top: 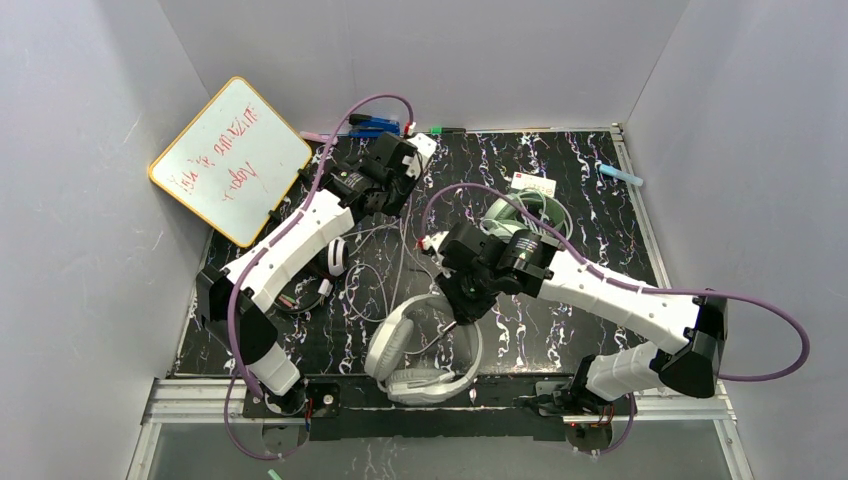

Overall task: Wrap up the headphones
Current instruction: Wrap the headphones cable around the headphones.

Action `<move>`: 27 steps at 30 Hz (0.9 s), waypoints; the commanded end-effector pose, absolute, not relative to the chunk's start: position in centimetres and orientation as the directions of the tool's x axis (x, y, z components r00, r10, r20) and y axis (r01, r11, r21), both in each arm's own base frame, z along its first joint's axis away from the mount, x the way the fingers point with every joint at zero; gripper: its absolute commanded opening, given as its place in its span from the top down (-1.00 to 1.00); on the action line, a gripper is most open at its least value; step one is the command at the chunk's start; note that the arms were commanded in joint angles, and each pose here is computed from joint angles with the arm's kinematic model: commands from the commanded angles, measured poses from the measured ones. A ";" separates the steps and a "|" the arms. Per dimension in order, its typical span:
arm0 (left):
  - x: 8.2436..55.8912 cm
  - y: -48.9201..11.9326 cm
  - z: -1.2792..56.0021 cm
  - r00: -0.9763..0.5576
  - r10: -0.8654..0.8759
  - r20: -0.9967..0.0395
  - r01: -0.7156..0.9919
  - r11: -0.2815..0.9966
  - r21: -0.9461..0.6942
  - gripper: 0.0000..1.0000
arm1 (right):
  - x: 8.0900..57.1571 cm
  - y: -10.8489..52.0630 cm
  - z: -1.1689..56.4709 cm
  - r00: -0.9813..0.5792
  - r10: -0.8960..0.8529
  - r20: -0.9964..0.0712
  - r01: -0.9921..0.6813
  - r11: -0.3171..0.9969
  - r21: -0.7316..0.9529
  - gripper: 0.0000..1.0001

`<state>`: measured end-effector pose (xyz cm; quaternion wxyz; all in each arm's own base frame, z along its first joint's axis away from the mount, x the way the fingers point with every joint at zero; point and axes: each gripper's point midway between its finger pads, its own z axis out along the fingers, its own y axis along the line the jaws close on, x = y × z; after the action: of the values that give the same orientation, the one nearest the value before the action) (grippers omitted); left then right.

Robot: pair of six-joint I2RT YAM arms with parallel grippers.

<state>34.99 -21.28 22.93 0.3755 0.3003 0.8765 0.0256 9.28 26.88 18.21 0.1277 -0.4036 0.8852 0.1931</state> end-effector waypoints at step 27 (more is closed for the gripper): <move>30.8 -25.1 24.0 -0.668 0.360 -0.651 0.537 0.839 -0.087 1.00 | 25.4 20.1 16.5 -0.881 0.083 -0.466 0.003 0.985 0.170 0.97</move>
<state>32.00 -25.39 23.72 0.3338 0.2257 0.9064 -0.1269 23.32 20.24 15.29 0.2135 -0.0290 0.9732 0.0808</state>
